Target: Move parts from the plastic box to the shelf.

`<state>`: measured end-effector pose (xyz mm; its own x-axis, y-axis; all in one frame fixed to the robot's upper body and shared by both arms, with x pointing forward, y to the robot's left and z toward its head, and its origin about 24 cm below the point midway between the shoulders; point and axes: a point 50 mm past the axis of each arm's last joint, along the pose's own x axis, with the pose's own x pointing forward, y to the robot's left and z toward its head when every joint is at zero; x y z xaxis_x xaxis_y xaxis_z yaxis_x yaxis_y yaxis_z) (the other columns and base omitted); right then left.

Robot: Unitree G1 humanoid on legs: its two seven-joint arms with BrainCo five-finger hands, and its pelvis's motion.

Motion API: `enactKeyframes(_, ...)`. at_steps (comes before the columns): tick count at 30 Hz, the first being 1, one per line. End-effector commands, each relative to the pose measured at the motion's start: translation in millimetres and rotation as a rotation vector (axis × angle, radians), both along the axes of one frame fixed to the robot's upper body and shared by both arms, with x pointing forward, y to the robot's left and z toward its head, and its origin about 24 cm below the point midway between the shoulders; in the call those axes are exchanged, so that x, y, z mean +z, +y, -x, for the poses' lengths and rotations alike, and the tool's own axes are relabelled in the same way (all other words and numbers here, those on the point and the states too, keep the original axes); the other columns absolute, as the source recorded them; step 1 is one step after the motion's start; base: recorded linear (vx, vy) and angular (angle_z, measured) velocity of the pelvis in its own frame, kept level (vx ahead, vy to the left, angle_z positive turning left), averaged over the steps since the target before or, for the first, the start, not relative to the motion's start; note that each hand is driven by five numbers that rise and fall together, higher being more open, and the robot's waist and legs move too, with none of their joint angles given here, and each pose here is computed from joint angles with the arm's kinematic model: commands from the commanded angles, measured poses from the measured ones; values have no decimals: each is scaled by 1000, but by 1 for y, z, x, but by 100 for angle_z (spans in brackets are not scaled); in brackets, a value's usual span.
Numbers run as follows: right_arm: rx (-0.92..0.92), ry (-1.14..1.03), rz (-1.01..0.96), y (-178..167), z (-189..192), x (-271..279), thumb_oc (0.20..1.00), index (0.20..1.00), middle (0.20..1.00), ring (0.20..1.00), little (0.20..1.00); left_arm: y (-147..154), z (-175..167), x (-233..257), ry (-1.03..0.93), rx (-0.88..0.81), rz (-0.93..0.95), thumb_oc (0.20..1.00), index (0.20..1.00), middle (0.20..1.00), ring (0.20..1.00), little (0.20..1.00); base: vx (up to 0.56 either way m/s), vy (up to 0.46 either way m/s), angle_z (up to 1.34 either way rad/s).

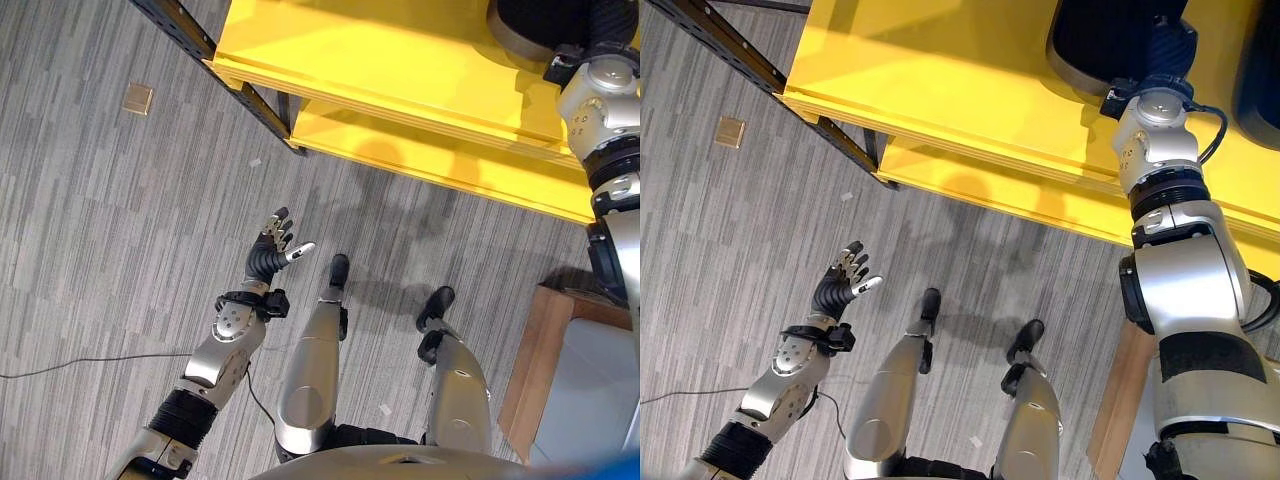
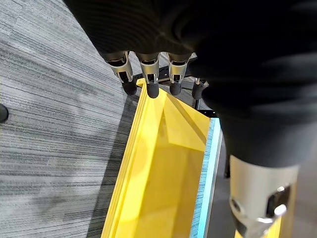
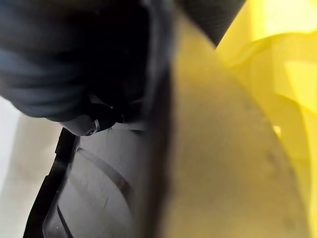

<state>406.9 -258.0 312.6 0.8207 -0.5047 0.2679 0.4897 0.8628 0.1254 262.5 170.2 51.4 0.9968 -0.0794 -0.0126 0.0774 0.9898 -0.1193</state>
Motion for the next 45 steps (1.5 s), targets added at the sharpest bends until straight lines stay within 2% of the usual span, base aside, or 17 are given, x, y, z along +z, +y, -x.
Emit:
enactKeyframes(1,21,-168,38,9,10,49,200,200,200,200,200,0,8,15,-87,-20,2,1000,1000,1000,1000,1000,4,12,4)
enactKeyframes(9,-3,-139,-39,1,8,41,200,200,200,200,200,0,7,16,-85,-17,3,1000,1000,1000,1000,1000,0,1,0)
enactKeyframes(10,-11,-136,-46,0,8,41,445,445,445,445,445,0,7,16,-85,-15,7,1000,1000,1000,1000,1000,0,0,0)
enactKeyframes(11,-11,-136,-50,0,8,41,768,768,768,768,768,0,7,16,-86,-15,8,1000,1000,1000,1000,1000,0,0,0)
enactKeyframes(12,2,-142,-76,0,8,41,1000,1000,1000,1000,1000,0,7,17,-88,-16,8,1000,1000,1000,1000,1000,0,0,0)
enactKeyframes(18,24,-164,-89,6,8,45,1000,1000,1000,1000,1000,1,7,17,-88,-18,4,1000,1000,1000,1000,1000,0,0,0)
enactKeyframes(31,13,-213,70,13,15,68,1000,1000,1000,1000,1000,4,5,19,-94,-12,-6,1000,1000,1000,1000,1000,0,0,0)
enactKeyframes(39,67,-334,246,44,26,94,1000,1000,1000,1000,1000,10,5,17,-87,-3,-20,1000,1000,1000,1000,1000,-5,2,-2)
enactKeyframes(45,80,-400,301,52,35,101,1000,1000,1000,1000,1000,13,7,14,-70,-4,-31,1000,1000,1000,1000,1000,-6,0,-6)
